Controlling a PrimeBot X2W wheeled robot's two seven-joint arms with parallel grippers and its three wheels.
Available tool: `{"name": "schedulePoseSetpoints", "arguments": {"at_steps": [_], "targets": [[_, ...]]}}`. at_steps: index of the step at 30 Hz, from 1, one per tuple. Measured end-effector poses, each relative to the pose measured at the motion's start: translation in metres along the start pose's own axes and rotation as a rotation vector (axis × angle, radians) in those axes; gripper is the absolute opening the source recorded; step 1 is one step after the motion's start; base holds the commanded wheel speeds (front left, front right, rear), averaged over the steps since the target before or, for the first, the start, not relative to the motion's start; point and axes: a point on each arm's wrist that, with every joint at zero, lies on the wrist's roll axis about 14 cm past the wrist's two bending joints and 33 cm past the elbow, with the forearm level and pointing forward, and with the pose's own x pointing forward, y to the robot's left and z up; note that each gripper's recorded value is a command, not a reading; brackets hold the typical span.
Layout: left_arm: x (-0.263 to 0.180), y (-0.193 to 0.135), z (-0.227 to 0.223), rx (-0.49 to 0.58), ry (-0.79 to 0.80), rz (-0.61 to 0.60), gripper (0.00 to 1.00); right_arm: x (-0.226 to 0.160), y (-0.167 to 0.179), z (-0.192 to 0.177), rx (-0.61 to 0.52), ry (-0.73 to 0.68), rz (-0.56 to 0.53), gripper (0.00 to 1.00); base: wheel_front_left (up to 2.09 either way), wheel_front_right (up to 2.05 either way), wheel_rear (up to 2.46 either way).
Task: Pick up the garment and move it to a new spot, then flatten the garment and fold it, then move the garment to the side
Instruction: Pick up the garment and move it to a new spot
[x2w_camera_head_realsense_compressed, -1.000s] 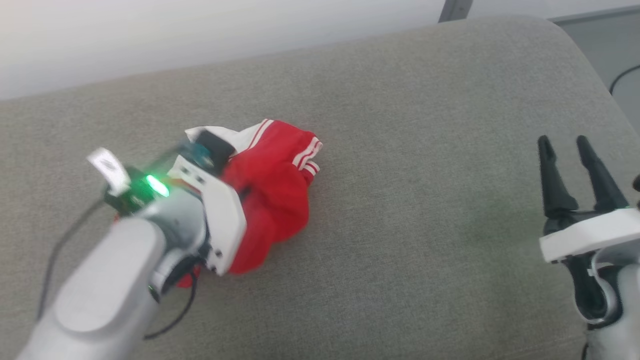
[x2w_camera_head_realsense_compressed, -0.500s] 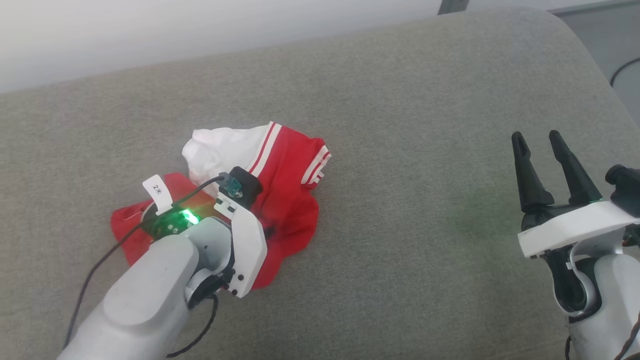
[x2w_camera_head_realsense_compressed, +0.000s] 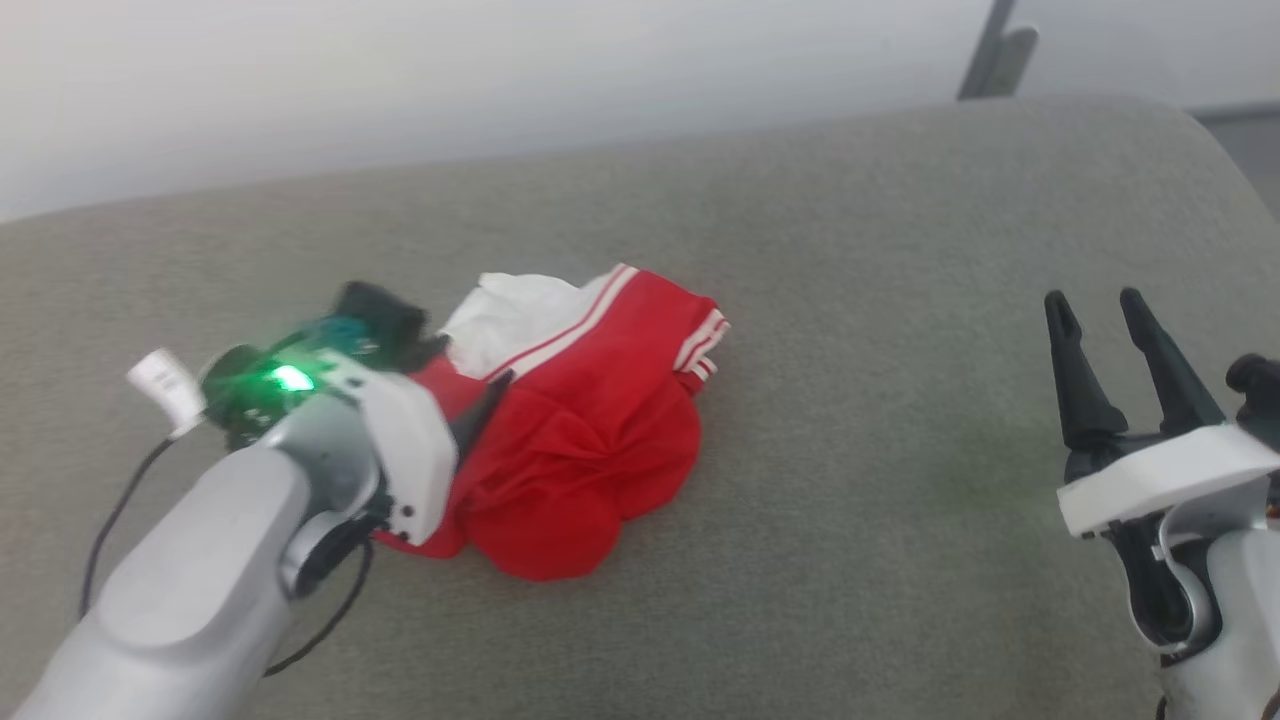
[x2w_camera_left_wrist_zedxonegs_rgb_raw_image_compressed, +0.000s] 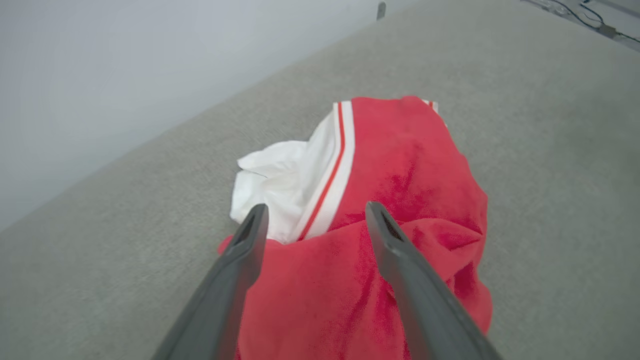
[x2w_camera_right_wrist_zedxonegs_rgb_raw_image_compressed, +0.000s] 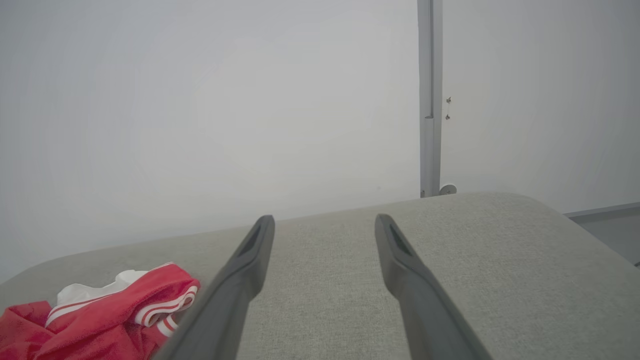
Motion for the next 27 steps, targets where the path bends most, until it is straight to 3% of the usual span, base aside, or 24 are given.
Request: {"name": "schedulePoseSetpoints", "arguments": {"at_steps": [10,18,27], "targets": [[-0.087,0.056,0.028,-0.03,-0.325,0.272,1.0,-0.004,0.017,0.002,0.007,-0.006,0.043,1.0,0.0,0.0,0.0],[-0.153,0.082,0.005,-0.091,-0.45,0.471,1.0,-0.009,0.023,0.0,0.008,-0.002,0.056,1.0,0.0,0.0,0.0],[-0.209,0.095,-0.031,-0.166,-0.469,0.631,1.0,-0.013,0.031,0.002,0.011,-0.007,0.071,1.0,0.0,0.0,0.0]]}}
